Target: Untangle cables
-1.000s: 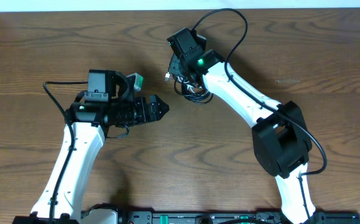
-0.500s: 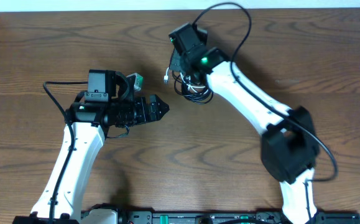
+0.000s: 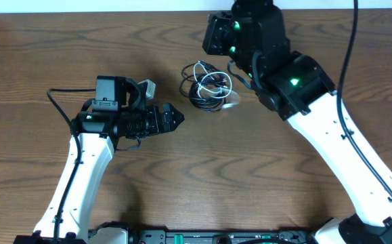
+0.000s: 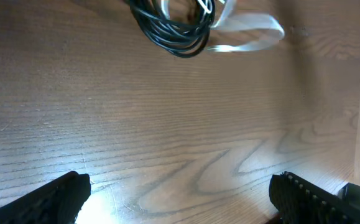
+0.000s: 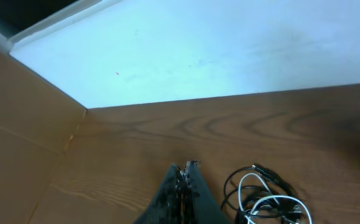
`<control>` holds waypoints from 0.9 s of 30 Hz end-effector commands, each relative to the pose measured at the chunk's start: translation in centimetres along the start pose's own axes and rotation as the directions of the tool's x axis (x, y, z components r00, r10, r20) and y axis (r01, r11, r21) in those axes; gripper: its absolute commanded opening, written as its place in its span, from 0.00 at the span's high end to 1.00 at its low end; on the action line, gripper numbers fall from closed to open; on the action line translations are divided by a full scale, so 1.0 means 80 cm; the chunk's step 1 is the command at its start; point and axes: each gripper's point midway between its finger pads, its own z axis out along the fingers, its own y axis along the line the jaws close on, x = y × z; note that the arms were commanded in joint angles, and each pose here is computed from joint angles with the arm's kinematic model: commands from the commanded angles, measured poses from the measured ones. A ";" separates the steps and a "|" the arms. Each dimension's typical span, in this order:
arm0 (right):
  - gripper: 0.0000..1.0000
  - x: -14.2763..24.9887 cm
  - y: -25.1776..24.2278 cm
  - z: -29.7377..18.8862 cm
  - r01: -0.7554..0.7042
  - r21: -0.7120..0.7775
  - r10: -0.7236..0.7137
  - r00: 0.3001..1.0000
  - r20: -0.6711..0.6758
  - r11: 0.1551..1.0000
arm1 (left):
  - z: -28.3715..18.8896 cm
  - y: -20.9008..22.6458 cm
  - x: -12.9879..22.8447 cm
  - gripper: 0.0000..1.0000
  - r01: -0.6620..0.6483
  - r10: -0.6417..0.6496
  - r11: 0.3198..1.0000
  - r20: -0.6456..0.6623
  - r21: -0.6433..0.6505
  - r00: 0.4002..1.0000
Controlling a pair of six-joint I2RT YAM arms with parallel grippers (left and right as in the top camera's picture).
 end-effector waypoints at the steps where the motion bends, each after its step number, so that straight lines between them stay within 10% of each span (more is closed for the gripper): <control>1: 0.99 -0.010 -0.007 -0.007 0.056 0.018 -0.056 0.998 0.021 0.998 | -0.001 -0.003 -0.004 0.02 -0.006 0.006 1.000 0.002 0.011 1.000; 3: 0.99 -0.011 -0.007 -0.008 0.076 0.018 -0.076 0.997 0.022 0.997 | -0.001 -0.003 -0.004 0.02 -0.006 0.006 1.000 0.002 0.012 1.000; 8: 0.39 0.004 -0.043 -0.002 0.133 0.143 -0.130 0.991 -0.028 0.981 | -0.001 -0.003 -0.004 0.02 -0.006 0.006 1.000 0.002 0.011 1.000; 14: 0.10 0.039 -0.109 0.028 0.259 0.185 -0.217 0.951 -0.220 0.948 | -0.001 -0.003 -0.004 0.02 -0.006 0.006 1.000 0.002 0.012 1.000; 23: 0.01 0.159 -0.158 0.092 0.365 -0.390 -0.525 0.700 -0.484 0.846 | -0.001 -0.003 -0.004 0.02 -0.006 0.006 1.000 0.002 0.011 1.000; 27: 0.01 0.206 -0.189 0.118 0.340 -0.429 -0.540 0.636 -0.551 0.837 | -0.001 -0.003 -0.004 0.02 -0.006 0.006 1.000 0.002 0.011 1.000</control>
